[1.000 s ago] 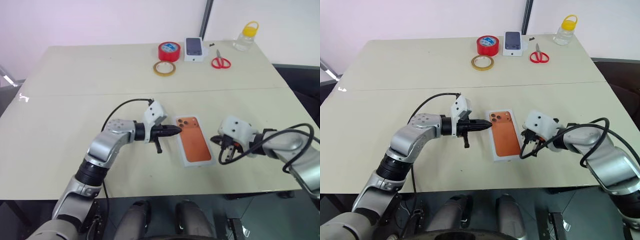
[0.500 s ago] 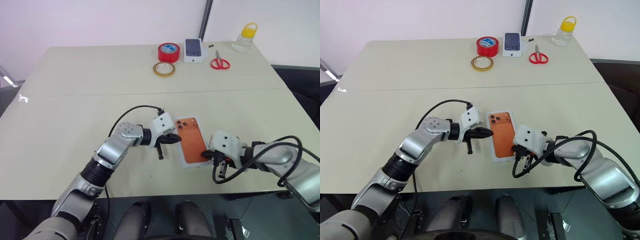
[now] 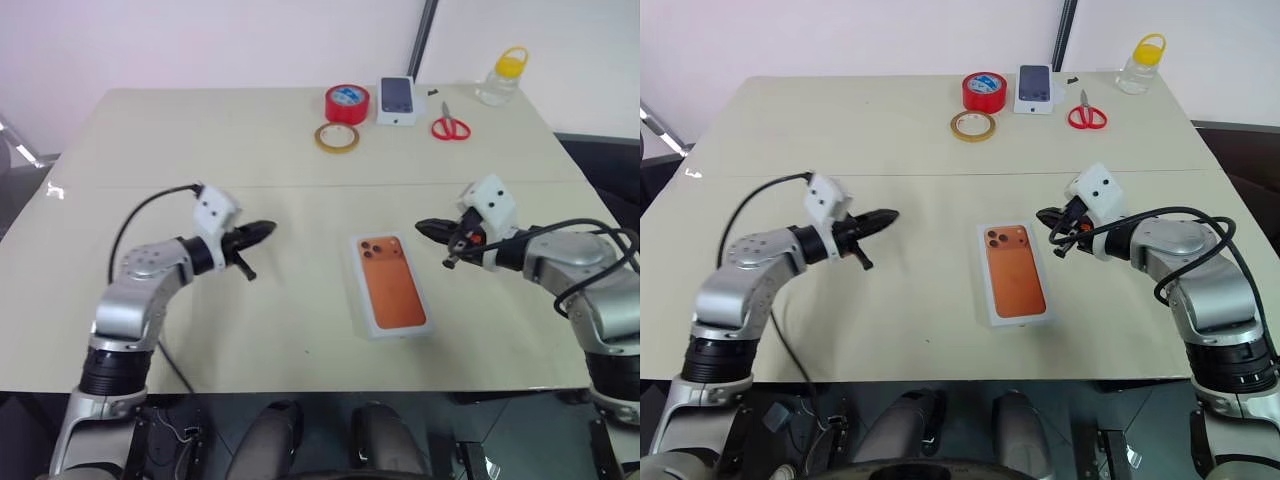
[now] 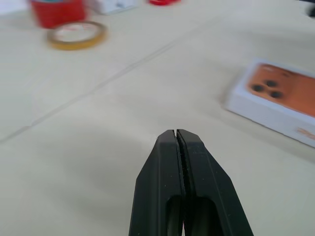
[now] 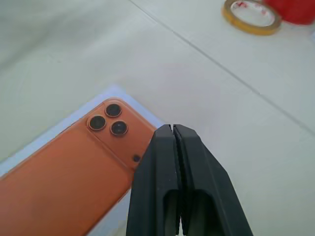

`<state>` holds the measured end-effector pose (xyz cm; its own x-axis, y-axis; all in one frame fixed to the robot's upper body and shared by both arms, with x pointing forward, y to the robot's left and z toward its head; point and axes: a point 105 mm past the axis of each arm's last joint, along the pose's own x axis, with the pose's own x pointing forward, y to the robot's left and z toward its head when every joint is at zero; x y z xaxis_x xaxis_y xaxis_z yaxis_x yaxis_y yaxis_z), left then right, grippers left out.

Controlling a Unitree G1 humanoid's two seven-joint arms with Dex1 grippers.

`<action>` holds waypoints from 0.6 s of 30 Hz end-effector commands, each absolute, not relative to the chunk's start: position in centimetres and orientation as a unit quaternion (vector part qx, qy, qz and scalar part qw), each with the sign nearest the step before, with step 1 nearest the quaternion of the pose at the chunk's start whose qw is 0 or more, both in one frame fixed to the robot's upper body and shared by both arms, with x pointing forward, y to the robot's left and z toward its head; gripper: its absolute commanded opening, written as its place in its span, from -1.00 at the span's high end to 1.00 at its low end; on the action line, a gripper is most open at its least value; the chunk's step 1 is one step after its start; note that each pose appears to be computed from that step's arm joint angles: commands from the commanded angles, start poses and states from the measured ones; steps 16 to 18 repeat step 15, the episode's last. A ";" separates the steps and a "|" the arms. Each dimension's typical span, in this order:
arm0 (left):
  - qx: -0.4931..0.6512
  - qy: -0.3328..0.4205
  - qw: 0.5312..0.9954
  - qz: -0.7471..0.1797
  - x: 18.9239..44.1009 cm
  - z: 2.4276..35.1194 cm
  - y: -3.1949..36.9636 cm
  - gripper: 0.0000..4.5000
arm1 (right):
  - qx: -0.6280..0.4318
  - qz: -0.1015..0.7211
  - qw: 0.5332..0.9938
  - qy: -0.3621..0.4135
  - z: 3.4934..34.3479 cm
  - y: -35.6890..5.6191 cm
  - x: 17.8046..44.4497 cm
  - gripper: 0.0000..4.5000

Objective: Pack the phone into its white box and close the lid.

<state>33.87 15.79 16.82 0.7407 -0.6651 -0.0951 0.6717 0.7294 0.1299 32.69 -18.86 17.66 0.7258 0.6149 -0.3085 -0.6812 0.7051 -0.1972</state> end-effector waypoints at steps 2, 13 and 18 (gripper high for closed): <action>0.087 0.011 0.945 -0.316 32.7 17.8 18.9 0.98 | -0.137 0.351 0.922 0.090 18.4 -20.4 33.4 0.97; 0.081 0.070 0.962 -0.253 31.1 14.2 21.9 0.98 | -0.154 0.349 0.918 0.107 17.3 -22.0 33.1 0.97; 0.076 0.068 0.964 -0.247 31.1 14.3 22.0 0.98 | -0.154 0.353 0.916 0.110 17.2 -21.9 33.0 0.97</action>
